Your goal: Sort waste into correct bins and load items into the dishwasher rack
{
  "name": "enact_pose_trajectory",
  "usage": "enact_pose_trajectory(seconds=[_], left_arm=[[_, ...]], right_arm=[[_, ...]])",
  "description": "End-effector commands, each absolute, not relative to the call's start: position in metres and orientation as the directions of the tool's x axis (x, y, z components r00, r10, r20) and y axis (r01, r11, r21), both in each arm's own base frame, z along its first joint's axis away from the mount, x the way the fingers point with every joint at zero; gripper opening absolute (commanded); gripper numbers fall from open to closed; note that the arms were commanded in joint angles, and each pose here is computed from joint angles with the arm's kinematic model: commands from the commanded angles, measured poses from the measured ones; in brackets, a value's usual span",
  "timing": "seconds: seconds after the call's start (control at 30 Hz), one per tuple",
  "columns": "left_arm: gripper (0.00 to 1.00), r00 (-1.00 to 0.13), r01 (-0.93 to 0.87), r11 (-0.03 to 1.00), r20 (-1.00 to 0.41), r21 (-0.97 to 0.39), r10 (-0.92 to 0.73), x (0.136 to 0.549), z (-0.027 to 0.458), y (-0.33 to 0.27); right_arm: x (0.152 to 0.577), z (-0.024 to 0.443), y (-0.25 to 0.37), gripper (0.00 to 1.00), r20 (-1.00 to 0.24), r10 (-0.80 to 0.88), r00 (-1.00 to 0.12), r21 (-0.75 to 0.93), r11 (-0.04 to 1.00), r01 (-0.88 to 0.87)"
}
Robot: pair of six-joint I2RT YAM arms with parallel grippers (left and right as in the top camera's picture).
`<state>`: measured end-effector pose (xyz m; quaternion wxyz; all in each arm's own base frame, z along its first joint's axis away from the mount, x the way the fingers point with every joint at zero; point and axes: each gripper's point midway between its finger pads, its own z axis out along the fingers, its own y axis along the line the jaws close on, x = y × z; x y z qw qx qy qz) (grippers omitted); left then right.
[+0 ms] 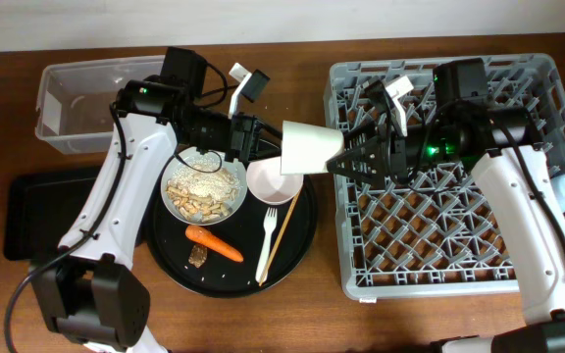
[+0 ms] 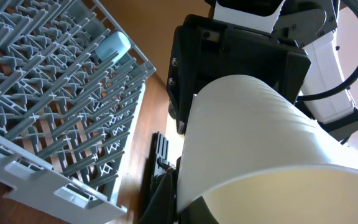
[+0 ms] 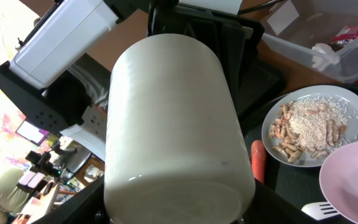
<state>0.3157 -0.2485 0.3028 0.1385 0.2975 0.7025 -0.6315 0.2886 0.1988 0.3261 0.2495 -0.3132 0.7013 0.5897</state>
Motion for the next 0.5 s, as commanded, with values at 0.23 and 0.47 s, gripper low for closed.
enact_pose_trajectory(seconds=[0.23, 0.47], left_arm=[[0.02, -0.764, 0.606, 0.024, -0.573, -0.795, 0.295, 0.306, 0.295, -0.264], [0.28, -0.755, 0.638, 0.223, -0.543, -0.737, 0.367, 0.317, 0.259, -0.254]], right_arm=[[0.268, 0.352, 0.226, 0.64, -0.798, -0.144, -0.586, 0.599, -0.077, -0.797], [0.284, 0.327, 0.224, 0.5, -0.738, -0.199, -0.645, 0.641, 0.094, -0.762]])
